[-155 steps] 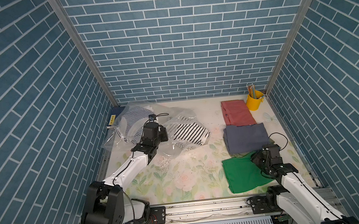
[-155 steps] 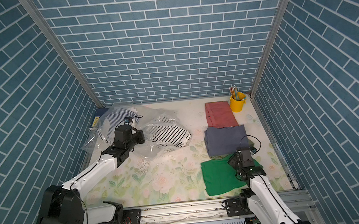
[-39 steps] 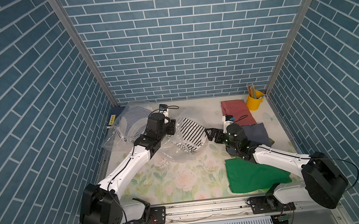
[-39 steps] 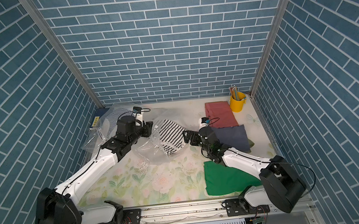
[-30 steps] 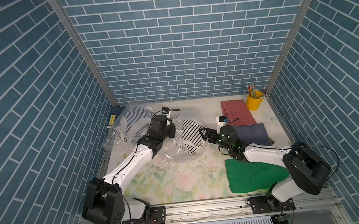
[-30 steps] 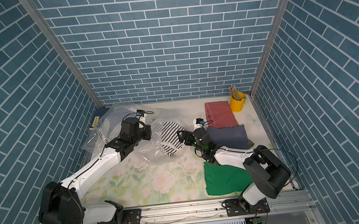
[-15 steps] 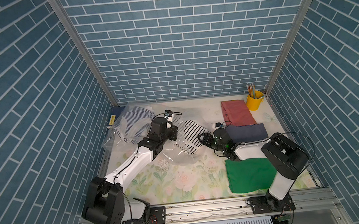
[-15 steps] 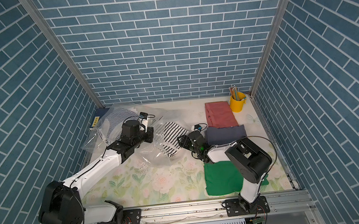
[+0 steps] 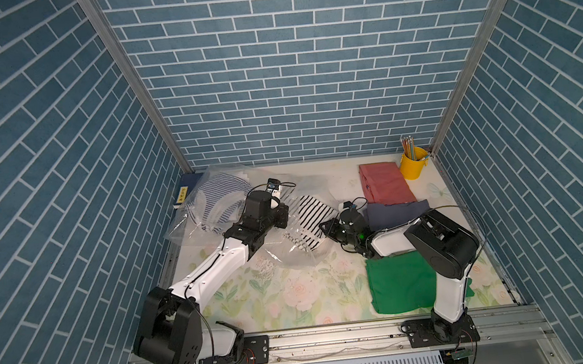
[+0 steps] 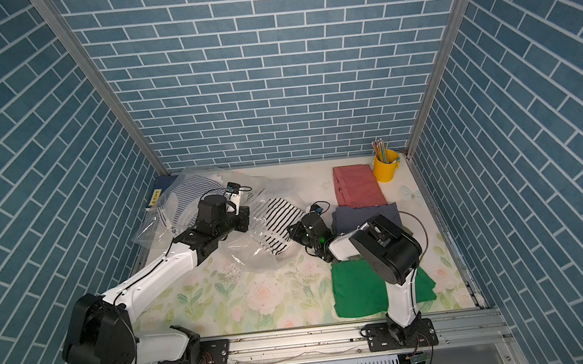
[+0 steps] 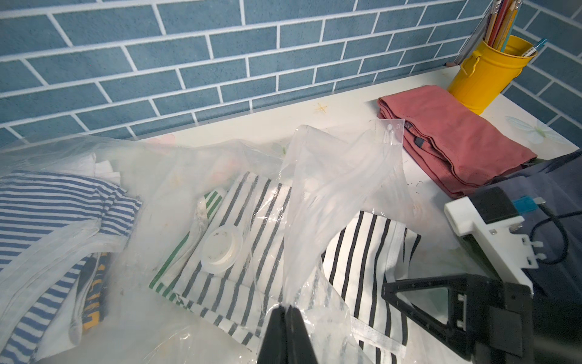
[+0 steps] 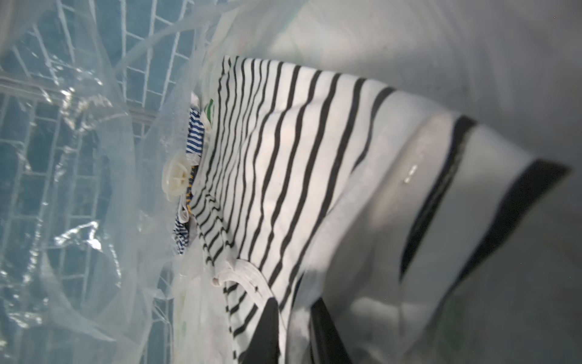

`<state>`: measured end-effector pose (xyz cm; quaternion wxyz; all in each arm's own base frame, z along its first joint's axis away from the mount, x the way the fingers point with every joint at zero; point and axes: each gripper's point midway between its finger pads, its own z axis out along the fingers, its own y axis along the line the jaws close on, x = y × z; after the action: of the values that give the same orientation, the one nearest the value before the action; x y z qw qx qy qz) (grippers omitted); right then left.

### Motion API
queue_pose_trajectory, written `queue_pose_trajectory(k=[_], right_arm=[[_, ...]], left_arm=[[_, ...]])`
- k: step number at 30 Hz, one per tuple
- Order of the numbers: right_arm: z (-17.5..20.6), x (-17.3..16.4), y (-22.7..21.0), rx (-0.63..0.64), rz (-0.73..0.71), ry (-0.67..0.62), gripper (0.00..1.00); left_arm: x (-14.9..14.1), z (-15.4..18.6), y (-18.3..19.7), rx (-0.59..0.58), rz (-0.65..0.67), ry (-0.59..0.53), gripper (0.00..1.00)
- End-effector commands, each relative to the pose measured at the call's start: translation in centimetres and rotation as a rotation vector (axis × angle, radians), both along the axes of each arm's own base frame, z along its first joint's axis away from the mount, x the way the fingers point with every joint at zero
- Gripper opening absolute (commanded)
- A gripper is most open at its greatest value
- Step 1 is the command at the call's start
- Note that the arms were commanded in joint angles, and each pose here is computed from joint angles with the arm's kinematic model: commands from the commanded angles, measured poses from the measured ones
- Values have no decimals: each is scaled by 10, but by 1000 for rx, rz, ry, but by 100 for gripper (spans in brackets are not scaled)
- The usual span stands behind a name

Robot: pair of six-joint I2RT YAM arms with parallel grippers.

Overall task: Take the tank top out of the vacuum bag
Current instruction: Take out the tank top from the vacuum bag.

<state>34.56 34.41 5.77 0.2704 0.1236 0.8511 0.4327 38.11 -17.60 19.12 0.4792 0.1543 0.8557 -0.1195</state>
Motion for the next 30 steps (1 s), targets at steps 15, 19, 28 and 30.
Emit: queue_pose_trajectory(k=[15, 19, 28, 30], right_arm=[[42, 11, 12, -92, 65, -129, 0], [42, 13, 9, -102, 49, -138, 0], [60, 17, 31, -197, 125, -205, 0], [58, 16, 31, -206, 127, -201, 0]], left_arm=[[1, 1, 1, 3, 7, -17, 0], [1, 0, 2, 7, 11, -15, 0], [2, -1, 2, 10, 13, -14, 0], [2, -1, 3, 13, 13, -14, 0]])
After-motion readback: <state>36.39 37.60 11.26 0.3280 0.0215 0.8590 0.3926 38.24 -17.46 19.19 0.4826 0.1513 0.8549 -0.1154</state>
